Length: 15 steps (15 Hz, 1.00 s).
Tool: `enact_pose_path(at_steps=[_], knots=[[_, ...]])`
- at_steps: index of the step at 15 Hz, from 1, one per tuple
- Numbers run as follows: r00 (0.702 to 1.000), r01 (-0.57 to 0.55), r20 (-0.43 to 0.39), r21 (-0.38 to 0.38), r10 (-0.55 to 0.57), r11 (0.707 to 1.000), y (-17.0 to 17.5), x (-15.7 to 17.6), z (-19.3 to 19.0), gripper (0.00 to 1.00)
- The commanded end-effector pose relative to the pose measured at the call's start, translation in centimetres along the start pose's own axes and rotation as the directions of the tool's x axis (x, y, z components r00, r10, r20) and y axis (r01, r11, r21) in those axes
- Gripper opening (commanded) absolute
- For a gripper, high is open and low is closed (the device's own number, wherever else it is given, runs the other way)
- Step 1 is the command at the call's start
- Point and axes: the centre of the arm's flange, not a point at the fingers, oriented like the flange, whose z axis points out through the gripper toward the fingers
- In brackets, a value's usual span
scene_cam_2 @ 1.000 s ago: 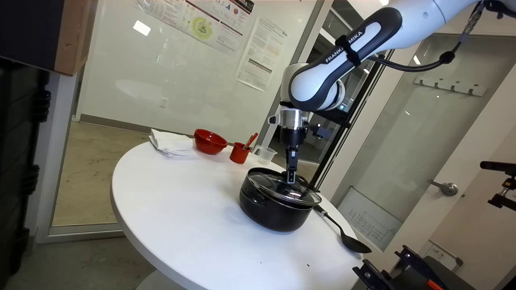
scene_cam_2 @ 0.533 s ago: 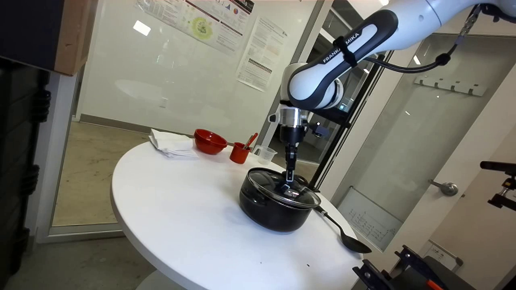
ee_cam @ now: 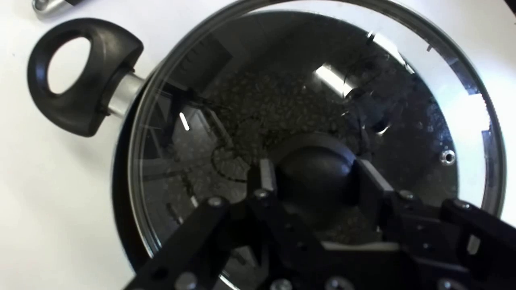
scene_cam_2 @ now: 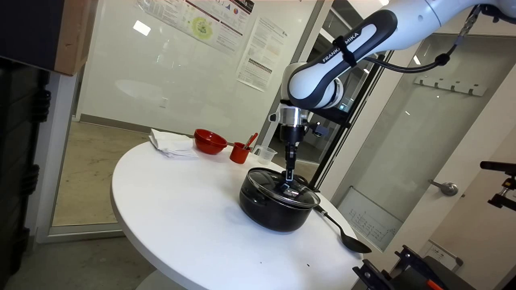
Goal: Remove the black ladle from the black pot and put it on the table, put the lid on the black pot
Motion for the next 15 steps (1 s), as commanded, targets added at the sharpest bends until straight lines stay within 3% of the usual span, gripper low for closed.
enact_pose_path(at_steps=[1, 15], knots=[[1.0, -0.011, -0.016, -0.018, 0.011, 1.0, 0.45, -0.07, -1.29, 0.25], [0.999, -0.035, 0.003, -0.117, 0.035, 0.993, 0.39, 0.28, -1.92, 0.25]])
